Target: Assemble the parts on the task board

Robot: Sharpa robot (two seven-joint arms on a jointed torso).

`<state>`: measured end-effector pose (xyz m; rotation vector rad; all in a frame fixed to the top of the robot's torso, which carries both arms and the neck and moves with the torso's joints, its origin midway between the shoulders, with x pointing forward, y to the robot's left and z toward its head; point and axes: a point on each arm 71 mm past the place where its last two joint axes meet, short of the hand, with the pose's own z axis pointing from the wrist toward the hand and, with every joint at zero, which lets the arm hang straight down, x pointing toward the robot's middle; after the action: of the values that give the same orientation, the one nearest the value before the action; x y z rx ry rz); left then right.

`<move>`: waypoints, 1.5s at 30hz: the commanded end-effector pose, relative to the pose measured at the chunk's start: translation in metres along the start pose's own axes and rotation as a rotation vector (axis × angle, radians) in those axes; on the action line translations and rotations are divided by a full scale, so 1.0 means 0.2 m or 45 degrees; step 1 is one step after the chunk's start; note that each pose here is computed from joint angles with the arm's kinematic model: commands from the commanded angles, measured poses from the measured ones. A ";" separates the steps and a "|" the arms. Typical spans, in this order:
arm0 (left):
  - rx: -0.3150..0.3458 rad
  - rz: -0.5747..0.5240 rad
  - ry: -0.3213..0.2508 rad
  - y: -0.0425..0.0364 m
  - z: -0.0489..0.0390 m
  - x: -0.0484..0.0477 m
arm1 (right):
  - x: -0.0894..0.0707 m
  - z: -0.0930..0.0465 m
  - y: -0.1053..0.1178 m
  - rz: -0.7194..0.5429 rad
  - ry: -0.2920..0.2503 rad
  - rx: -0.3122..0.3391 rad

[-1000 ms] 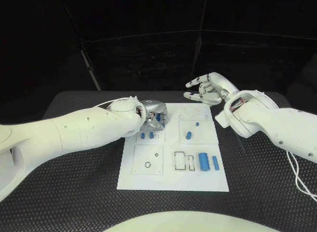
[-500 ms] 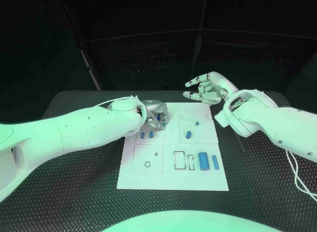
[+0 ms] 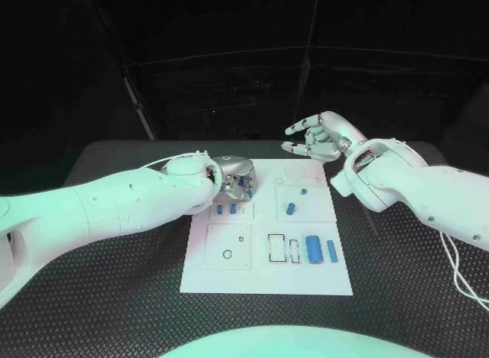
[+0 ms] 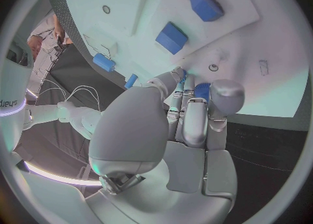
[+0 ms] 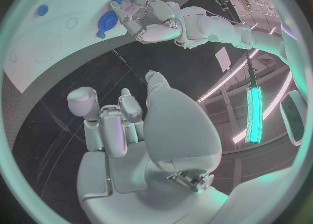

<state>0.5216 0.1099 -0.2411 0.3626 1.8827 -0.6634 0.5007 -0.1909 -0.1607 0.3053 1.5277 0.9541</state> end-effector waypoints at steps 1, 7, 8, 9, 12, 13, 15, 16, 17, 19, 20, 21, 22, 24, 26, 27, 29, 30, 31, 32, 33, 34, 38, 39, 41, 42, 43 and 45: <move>0.032 -0.004 -0.087 -0.017 -0.012 -0.031 | 0.00 0.00 0.01 0.004 0.004 -0.016; 0.043 -0.038 -0.133 -0.019 -0.040 -0.066 | 0.00 0.01 0.01 0.005 0.004 -0.016; 0.042 -0.042 -0.139 -0.016 -0.047 -0.073 | 0.00 0.01 0.01 0.005 0.004 -0.016; 0.040 -0.046 -0.145 -0.012 -0.055 -0.081 | 0.00 0.01 0.01 0.005 0.004 -0.016; 0.032 -0.057 -0.161 0.005 -0.081 -0.104 | 0.00 0.01 0.00 0.005 0.003 -0.014; 0.027 -0.061 -0.165 0.013 -0.094 -0.111 | 0.00 0.01 0.00 0.005 0.003 -0.014; 0.017 -0.065 -0.168 0.029 -0.115 -0.120 | 0.00 0.01 0.00 0.005 0.002 -0.013; 0.010 -0.067 -0.167 0.039 -0.127 -0.122 | 0.00 0.01 0.00 0.005 0.002 -0.012; 0.008 -0.067 -0.166 0.041 -0.129 -0.122 | 0.00 0.01 0.00 0.005 0.002 -0.012; -0.009 -0.070 -0.159 0.065 -0.154 -0.125 | 0.00 0.01 0.00 0.004 0.002 -0.011; -0.019 -0.072 -0.155 0.079 -0.166 -0.126 | 0.00 0.00 0.00 0.004 0.002 -0.010; -0.029 -0.075 -0.151 0.093 -0.178 -0.126 | -0.01 0.00 -0.01 0.003 0.001 -0.009; -0.040 -0.080 -0.146 0.108 -0.191 -0.126 | -0.01 0.00 -0.01 0.003 0.001 -0.008; -0.059 -0.086 -0.139 0.137 -0.215 -0.126 | -0.01 0.00 -0.01 0.002 0.000 -0.007; -0.074 -0.090 -0.133 0.159 -0.232 -0.125 | -0.01 0.00 -0.01 0.002 0.000 -0.005; -0.079 -0.092 -0.131 0.167 -0.238 -0.125 | -0.01 0.00 -0.01 0.002 0.000 -0.005; -0.089 -0.094 -0.125 0.183 -0.249 -0.124 | -0.01 0.00 -0.01 0.002 0.000 -0.005; -0.094 -0.094 -0.122 0.189 -0.252 -0.124 | -0.01 0.00 -0.01 0.002 0.001 -0.005; -0.097 -0.095 -0.119 0.194 -0.254 -0.123 | -0.01 0.00 -0.01 0.002 0.001 -0.005; -0.100 -0.096 -0.116 0.198 -0.256 -0.123 | -0.01 0.00 -0.01 0.002 0.001 -0.005; -0.103 -0.100 -0.113 0.202 -0.256 -0.122 | -0.01 0.00 -0.01 0.002 0.002 -0.005; -0.104 -0.102 -0.111 0.204 -0.256 -0.121 | -0.01 0.00 -0.01 0.002 0.002 -0.004; -0.113 -0.107 -0.101 0.217 -0.255 -0.119 | -0.01 0.00 -0.01 0.002 0.002 -0.004; -0.116 -0.107 -0.099 0.221 -0.254 -0.118 | -0.01 0.00 -0.01 0.002 0.002 -0.003; -0.120 -0.108 -0.095 0.228 -0.252 -0.117 | -0.01 0.00 -0.01 0.002 0.002 -0.003; -0.122 -0.108 -0.093 0.230 -0.251 -0.116 | -0.01 0.00 -0.01 0.002 0.002 -0.003; -0.123 -0.108 -0.091 0.231 -0.250 -0.115 | -0.01 0.00 -0.01 0.002 0.002 -0.003; -0.123 -0.108 -0.089 0.232 -0.247 -0.113 | -0.01 0.00 -0.01 0.002 0.002 -0.003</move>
<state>0.5182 0.1786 -0.2182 0.2013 1.8449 -0.6275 0.5026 -0.1944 -0.1629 0.3109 1.5299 0.9473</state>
